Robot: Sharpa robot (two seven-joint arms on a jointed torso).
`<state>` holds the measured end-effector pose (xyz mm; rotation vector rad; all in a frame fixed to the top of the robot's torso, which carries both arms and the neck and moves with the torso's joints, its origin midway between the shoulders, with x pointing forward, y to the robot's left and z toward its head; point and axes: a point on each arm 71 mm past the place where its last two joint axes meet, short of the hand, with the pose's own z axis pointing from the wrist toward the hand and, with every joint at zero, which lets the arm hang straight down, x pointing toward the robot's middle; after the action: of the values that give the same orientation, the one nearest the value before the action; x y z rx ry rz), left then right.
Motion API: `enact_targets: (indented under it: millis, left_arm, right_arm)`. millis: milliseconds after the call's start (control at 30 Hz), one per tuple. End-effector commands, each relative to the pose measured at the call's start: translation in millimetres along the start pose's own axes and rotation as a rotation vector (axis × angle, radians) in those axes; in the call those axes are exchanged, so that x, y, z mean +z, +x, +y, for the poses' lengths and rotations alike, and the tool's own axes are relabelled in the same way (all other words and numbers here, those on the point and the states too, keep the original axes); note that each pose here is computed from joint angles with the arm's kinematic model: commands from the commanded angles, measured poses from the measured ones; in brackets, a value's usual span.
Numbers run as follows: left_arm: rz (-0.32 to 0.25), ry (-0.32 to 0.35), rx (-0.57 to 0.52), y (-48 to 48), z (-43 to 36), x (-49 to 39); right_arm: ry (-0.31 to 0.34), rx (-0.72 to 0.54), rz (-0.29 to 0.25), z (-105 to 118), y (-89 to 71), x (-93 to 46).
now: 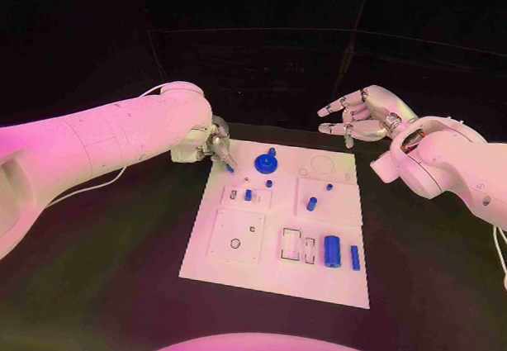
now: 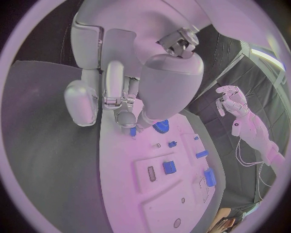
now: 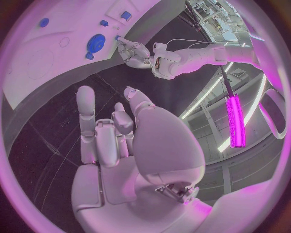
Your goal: Assemble the parts on the task board
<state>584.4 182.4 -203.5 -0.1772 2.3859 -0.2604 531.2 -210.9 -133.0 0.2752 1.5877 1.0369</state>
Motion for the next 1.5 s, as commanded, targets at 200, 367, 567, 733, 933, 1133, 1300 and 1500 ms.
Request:
enact_targets:
  millis: [200, 367, 567, 733, 933, 1133, 1300, 1500]
  left_arm:
    - [-0.028, 0.064, -0.117, -1.1, 3.4, -5.7]
    - [-0.031, 0.067, -0.160, 2.4, 8.9, -11.8]
    - [-0.046, 0.076, -0.191, 11.0, 16.1, -21.8]
    - [-0.061, 0.088, -0.200, 20.8, 19.9, -28.6]
    - [-0.111, 0.102, -0.152, 38.1, 21.8, -34.2]
    - [-0.134, 0.118, -0.125, 51.9, 20.5, -36.1]
    - [-0.149, 0.128, -0.095, 59.5, 17.5, -37.0]
    - [-0.149, 0.130, -0.069, 65.5, 14.5, -36.5]
  right_arm:
    - [-0.008, 0.004, 0.006, 0.9, -1.0, -0.2]
    - [-0.004, 0.008, 0.008, 0.0, -1.4, -0.5]
    - [-0.001, 0.009, 0.008, -0.9, -2.3, -1.2]
    - [0.002, 0.008, 0.006, -2.0, -3.5, -2.0]
    - [0.005, 0.007, 0.004, -3.0, -4.4, -2.4]
    - [0.005, 0.007, 0.005, -3.2, -4.4, -2.3]
    - [0.005, 0.007, 0.006, -3.3, -4.3, -2.2]
    - [0.004, 0.008, 0.007, -3.0, -3.9, -2.0]
